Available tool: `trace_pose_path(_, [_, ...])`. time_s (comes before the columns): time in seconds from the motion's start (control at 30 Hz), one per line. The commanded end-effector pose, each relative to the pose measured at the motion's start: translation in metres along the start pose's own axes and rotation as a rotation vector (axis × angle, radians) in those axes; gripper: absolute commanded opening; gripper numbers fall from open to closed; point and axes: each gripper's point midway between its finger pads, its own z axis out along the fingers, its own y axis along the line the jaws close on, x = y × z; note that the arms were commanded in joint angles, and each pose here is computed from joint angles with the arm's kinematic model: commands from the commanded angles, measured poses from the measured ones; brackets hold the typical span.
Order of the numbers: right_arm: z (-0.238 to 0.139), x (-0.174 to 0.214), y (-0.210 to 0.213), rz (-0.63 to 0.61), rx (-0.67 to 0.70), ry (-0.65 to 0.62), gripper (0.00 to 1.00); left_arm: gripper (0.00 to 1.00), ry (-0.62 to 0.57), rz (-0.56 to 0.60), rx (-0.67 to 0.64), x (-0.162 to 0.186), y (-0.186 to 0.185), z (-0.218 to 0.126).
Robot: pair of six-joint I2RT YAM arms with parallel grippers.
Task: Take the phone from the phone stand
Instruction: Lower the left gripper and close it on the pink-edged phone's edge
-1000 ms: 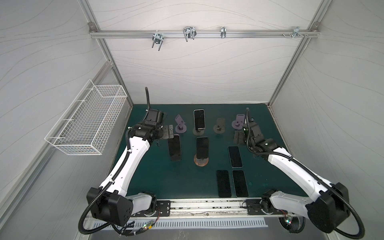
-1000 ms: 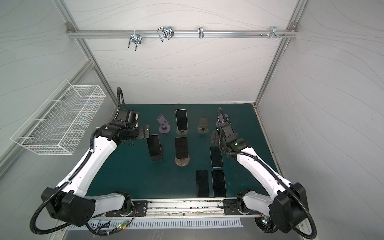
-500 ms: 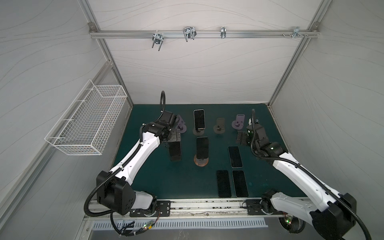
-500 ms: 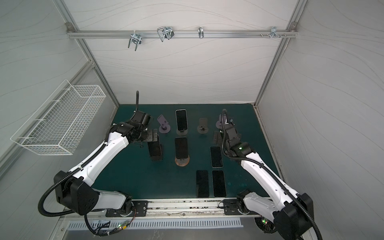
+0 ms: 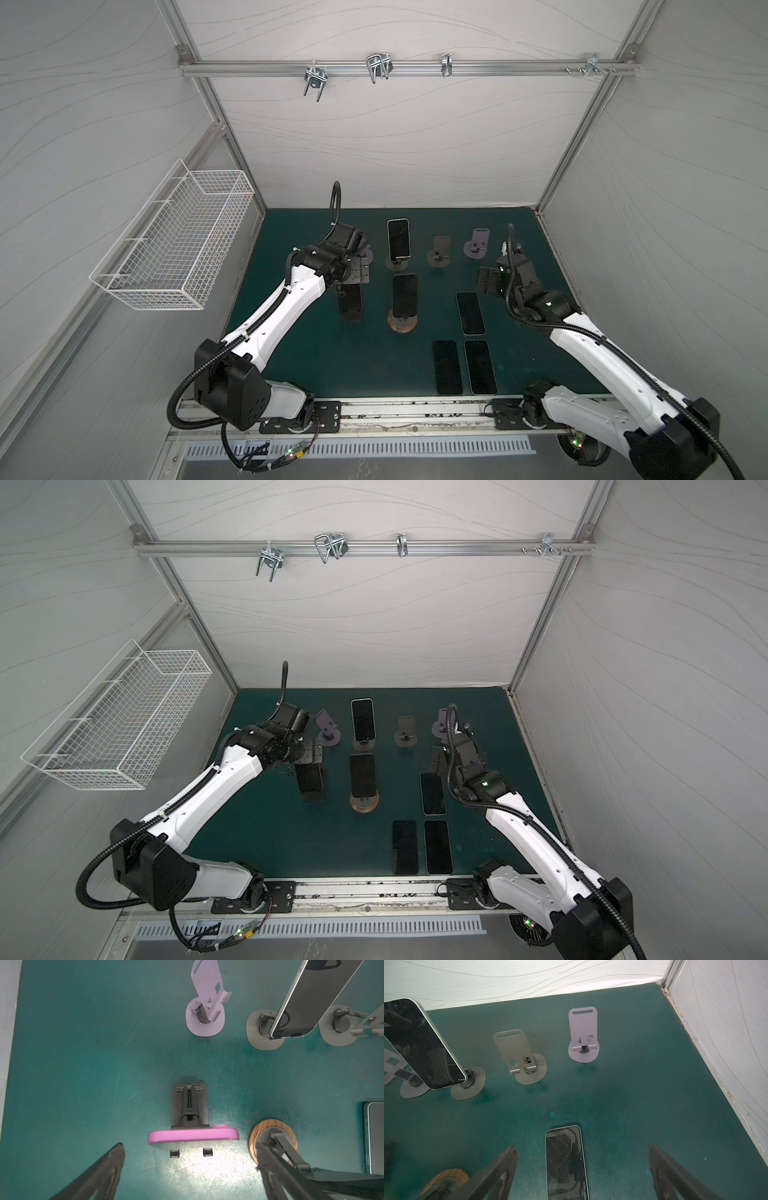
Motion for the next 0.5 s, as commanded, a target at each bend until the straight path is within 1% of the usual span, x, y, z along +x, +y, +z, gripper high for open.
trace_pose_path(0.0, [-0.001, -0.002, 0.001, -0.006, -0.009, -0.017, 0.99, 1.0, -0.007, -0.028, 0.011, -0.003, -0.005, 0.006])
trace_pose_path(0.23, [-0.002, -0.005, -0.004, -0.03, 0.017, -0.023, 0.99, 1.0, 0.012, -0.016, 0.039, 0.003, -0.01, 0.016])
trace_pose_path(0.37, [-0.004, -0.004, -0.009, -0.026, 0.028, -0.021, 0.99, 1.0, 0.063, -0.015, 0.049, 0.013, -0.014, 0.024])
trace_pose_path(0.47, [-0.003, -0.002, -0.009, -0.03, 0.019, -0.027, 0.99, 1.0, 0.061, -0.021, 0.039, 0.015, -0.012, 0.03])
